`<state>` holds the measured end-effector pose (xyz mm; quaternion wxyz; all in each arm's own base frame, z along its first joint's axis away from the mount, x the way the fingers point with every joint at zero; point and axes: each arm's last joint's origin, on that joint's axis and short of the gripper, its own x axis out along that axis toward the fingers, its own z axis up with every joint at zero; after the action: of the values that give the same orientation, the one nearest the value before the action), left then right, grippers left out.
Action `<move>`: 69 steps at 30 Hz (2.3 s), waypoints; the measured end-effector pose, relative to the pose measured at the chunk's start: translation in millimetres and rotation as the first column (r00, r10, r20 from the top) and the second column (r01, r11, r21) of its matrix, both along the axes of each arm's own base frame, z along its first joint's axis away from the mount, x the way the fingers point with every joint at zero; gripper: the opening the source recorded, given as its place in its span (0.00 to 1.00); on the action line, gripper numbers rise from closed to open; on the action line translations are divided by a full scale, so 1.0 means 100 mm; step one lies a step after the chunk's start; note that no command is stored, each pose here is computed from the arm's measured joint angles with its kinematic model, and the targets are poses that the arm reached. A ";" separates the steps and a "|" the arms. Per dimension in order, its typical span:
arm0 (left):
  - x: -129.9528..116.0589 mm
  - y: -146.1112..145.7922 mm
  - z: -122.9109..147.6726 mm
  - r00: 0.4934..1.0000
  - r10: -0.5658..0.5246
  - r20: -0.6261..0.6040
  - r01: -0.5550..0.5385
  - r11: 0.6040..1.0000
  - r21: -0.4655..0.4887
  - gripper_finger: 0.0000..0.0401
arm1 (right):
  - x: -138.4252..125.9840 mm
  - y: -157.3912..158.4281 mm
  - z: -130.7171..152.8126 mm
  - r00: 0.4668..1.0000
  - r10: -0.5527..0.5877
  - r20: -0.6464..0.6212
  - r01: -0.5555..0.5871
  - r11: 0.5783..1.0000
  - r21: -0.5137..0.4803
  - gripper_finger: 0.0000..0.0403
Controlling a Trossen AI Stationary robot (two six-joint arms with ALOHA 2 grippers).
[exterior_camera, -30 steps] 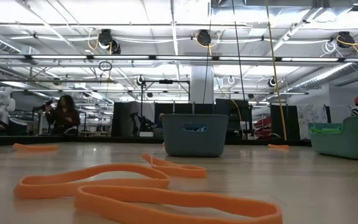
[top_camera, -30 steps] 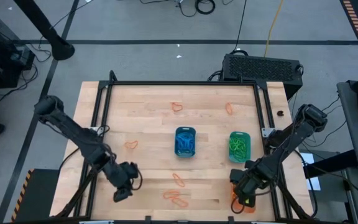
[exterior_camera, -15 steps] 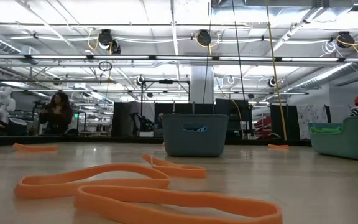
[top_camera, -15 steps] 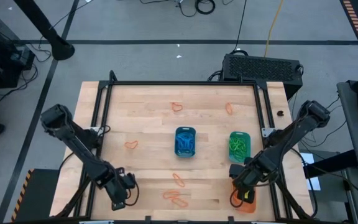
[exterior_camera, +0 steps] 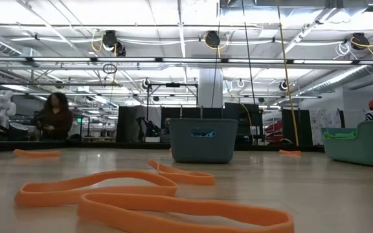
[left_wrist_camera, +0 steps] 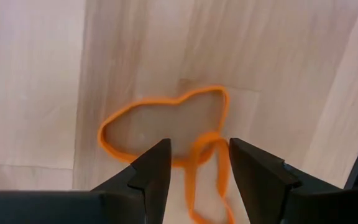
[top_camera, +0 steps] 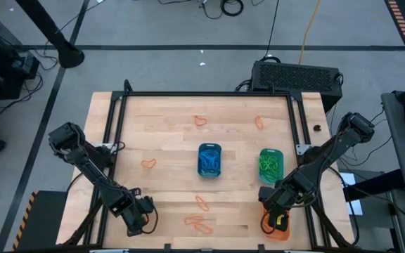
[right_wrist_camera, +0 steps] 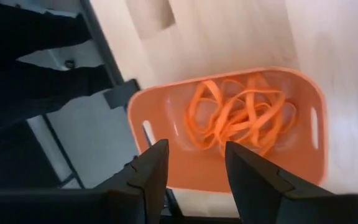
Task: Sort rubber bands into baskets
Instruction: Put the orange rubberband into the orange bin
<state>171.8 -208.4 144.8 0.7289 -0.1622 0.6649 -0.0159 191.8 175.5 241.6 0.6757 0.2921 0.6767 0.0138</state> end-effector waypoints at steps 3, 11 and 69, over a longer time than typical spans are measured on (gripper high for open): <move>0.00 0.00 0.00 1.000 -0.018 -0.001 0.018 1.000 -0.002 0.39 | 0.02 -0.01 0.03 1.000 -0.009 0.020 0.008 1.000 0.024 0.37; 0.03 -0.04 0.01 0.999 -0.034 0.033 0.036 0.999 -0.037 0.10 | 0.03 -0.08 0.13 0.997 -0.034 0.069 0.030 0.998 0.062 0.37; 1.25 1.30 1.53 0.198 0.433 0.879 -0.256 0.889 -0.380 0.01 | 1.26 -1.06 0.67 0.275 0.056 0.960 0.237 0.964 -0.124 0.76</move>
<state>297.0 -78.2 297.5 0.9468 -0.3189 0.0428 0.0052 317.7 69.8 308.7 0.9752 0.1786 0.1136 0.0646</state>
